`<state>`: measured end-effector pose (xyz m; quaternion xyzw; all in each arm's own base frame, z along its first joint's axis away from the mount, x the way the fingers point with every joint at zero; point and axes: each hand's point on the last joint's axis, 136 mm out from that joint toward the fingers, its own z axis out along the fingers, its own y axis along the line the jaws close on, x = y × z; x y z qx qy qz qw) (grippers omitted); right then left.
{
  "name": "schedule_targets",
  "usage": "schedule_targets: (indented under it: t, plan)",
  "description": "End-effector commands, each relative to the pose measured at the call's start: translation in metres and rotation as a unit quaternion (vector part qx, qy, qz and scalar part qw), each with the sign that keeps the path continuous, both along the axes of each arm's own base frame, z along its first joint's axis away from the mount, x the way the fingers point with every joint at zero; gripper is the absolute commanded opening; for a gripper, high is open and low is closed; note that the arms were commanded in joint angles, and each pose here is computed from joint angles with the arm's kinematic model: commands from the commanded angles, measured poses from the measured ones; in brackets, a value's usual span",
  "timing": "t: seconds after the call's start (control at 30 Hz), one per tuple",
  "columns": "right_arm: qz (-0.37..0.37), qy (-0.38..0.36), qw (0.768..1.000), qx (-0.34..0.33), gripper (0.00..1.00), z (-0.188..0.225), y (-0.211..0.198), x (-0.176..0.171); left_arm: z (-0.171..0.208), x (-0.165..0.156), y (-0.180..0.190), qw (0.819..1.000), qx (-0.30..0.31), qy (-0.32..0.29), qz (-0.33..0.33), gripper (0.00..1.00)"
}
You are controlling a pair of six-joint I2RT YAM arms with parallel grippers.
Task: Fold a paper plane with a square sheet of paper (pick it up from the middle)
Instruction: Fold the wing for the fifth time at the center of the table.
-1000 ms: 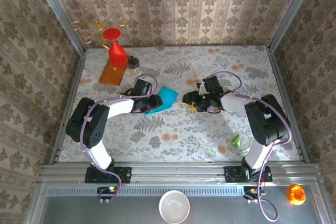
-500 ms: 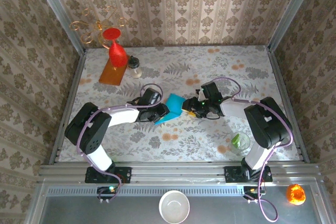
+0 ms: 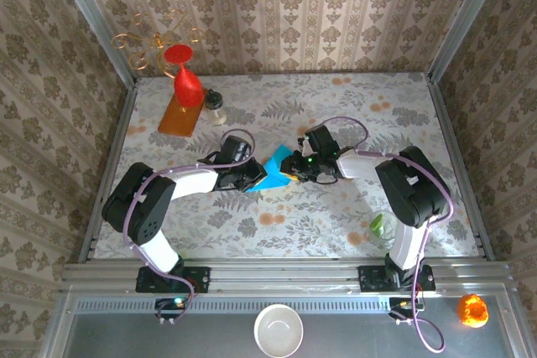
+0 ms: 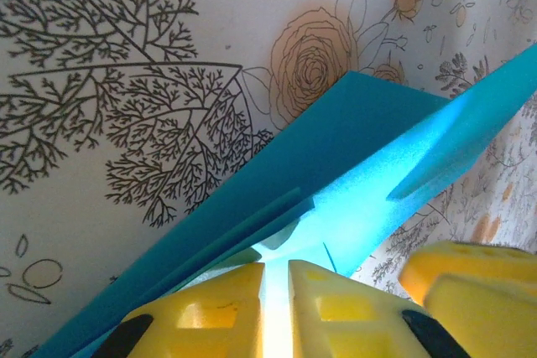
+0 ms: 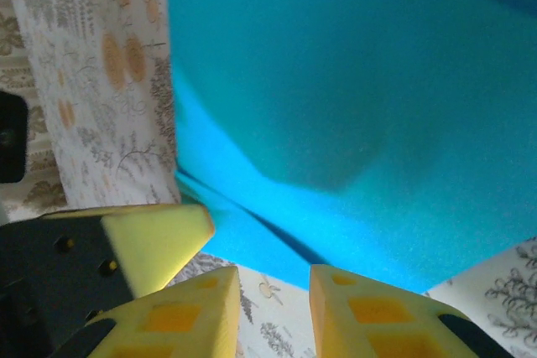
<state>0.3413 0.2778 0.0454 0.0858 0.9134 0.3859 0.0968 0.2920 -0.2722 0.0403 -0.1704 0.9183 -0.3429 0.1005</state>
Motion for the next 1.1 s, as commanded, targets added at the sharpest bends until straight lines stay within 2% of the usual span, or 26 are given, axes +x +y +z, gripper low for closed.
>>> schedule_targets:
  t: [0.0, 0.23, 0.43, 0.73, 0.9, 0.97, 1.07]
  plan:
    - [0.007, 0.014, 0.999, -0.044, 0.3, -0.017, -0.004, 0.0, 0.01, 0.002, -0.007, 0.999, -0.014, -0.015, -0.031, 0.17]
    - [0.017, 0.025, 0.996, -0.083, 0.3, -0.033, -0.011, 0.001, 0.023, 0.013, -0.01, 0.997, 0.002, -0.04, -0.07, 0.2]
    - [0.026, 0.037, 0.995, -0.085, 0.3, -0.039, -0.01, -0.002, 0.002, 0.02, -0.004, 0.997, 0.025, -0.013, -0.07, 0.18]
    - [0.027, 0.019, 0.998, -0.054, 0.32, -0.012, -0.002, 0.006, -0.017, 0.017, 0.004, 0.998, 0.038, 0.009, -0.053, 0.18]
    - [-0.004, -0.009, 0.999, -0.031, 0.41, 0.016, -0.008, 0.009, -0.025, 0.015, 0.01, 0.999, 0.038, 0.018, -0.031, 0.19]
    - [-0.029, -0.007, 0.999, -0.014, 0.46, 0.021, -0.01, 0.005, -0.028, 0.013, 0.013, 0.999, 0.034, 0.026, -0.015, 0.19]
    - [-0.069, 0.018, 0.997, 0.003, 0.48, 0.015, -0.015, -0.008, -0.033, 0.01, 0.017, 0.999, 0.029, 0.036, 0.011, 0.19]
